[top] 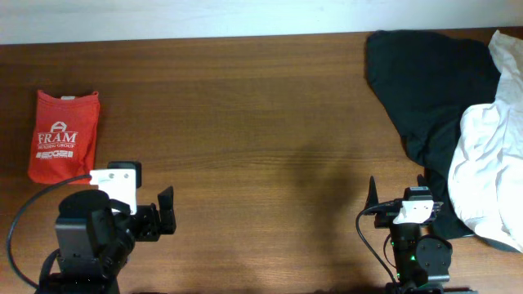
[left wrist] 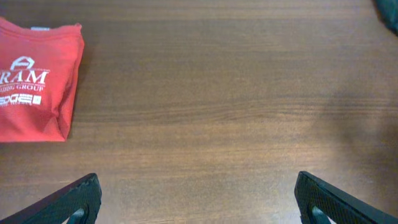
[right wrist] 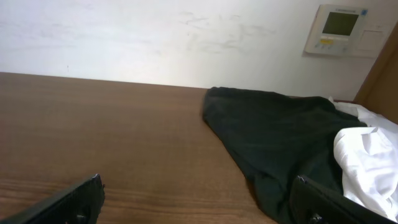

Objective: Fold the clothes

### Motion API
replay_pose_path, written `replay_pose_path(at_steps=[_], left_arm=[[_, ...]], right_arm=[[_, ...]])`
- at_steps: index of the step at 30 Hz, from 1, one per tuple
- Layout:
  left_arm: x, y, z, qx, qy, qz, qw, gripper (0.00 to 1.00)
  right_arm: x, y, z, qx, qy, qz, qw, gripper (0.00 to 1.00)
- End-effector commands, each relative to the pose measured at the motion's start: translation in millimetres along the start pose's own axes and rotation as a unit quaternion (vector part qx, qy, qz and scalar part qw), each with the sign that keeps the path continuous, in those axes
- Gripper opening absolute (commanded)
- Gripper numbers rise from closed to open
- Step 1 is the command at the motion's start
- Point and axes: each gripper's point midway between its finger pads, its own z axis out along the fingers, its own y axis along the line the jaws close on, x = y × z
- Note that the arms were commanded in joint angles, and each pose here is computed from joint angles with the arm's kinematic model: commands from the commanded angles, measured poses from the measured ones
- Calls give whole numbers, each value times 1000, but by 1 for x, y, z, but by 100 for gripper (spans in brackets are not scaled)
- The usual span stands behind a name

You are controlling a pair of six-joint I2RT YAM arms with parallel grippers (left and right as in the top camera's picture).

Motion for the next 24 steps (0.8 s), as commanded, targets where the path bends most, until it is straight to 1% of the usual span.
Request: replay_pose_path(at_steps=[1, 6, 10, 18, 24], left_arm=[[3, 8, -2, -21, 0, 3, 1000, 99], [17, 18, -1, -41, -6, -9, 999, 99], [28, 21, 8, -45, -39, -12, 998, 99], [39, 22, 43, -39, -142, -8, 989, 99], [30, 22, 57, -32, -253, 1, 967, 99]], right_arm=[[3, 1, 0, -3, 2, -3, 1000, 99], [3, 1, 0, -3, 2, -3, 1000, 99], [3, 1, 0, -3, 2, -3, 1000, 99], [3, 1, 0, -3, 2, -3, 1000, 99], [3, 1, 0, -3, 2, -3, 1000, 99]])
